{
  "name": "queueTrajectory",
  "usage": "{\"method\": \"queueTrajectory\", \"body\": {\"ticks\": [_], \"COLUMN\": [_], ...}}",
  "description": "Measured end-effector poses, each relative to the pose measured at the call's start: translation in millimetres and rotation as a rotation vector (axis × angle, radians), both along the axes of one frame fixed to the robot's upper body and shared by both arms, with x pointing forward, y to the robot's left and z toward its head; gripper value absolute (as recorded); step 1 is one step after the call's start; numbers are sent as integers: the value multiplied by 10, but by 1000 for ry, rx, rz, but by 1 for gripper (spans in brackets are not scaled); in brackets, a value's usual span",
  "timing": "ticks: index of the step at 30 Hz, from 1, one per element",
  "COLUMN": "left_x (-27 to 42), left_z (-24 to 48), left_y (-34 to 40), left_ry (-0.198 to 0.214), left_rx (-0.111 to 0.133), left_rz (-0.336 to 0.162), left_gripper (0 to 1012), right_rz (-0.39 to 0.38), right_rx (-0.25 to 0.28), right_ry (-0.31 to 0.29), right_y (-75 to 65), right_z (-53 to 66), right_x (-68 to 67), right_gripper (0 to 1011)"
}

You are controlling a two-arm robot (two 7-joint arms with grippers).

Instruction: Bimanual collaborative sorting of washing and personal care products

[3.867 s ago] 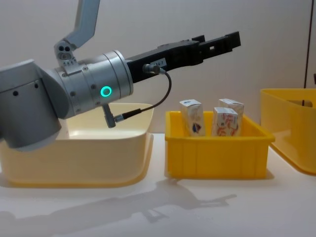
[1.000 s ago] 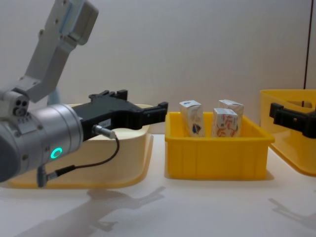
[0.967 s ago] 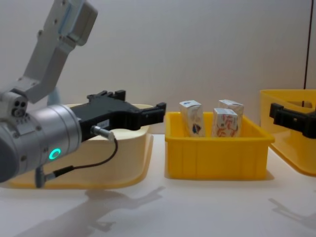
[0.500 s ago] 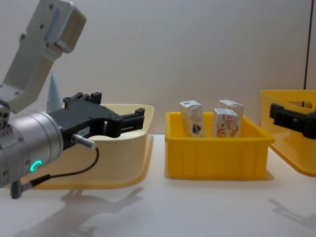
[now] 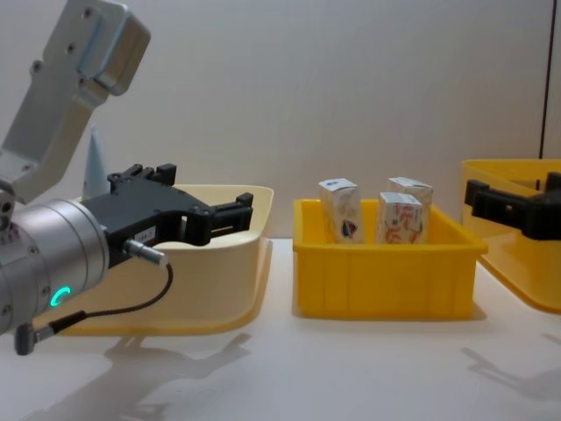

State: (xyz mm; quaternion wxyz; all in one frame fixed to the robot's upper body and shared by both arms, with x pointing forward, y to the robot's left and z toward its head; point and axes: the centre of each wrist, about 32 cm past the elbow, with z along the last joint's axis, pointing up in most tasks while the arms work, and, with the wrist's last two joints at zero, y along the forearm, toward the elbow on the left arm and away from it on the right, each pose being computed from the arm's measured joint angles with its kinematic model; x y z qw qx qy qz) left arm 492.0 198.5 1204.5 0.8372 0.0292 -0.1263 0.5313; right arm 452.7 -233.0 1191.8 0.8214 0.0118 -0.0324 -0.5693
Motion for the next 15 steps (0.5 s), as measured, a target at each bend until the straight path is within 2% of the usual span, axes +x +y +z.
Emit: {"method": "queueTrajectory", "body": {"ticks": [9, 15], "left_x": [-1, -1], "left_z": [-1, -1], "left_y": [-1, -1], "left_ry": [0, 0], "left_rx": [0, 0], "left_rz": [0, 0], "left_gripper": [1003, 1003], "right_rz": [6, 6], "right_rx": [-3, -8], "right_ry": [8, 20], "right_y": [88, 197], "right_z": [41, 75], "right_x": [169, 349], "right_gripper": [1001, 1001]}}
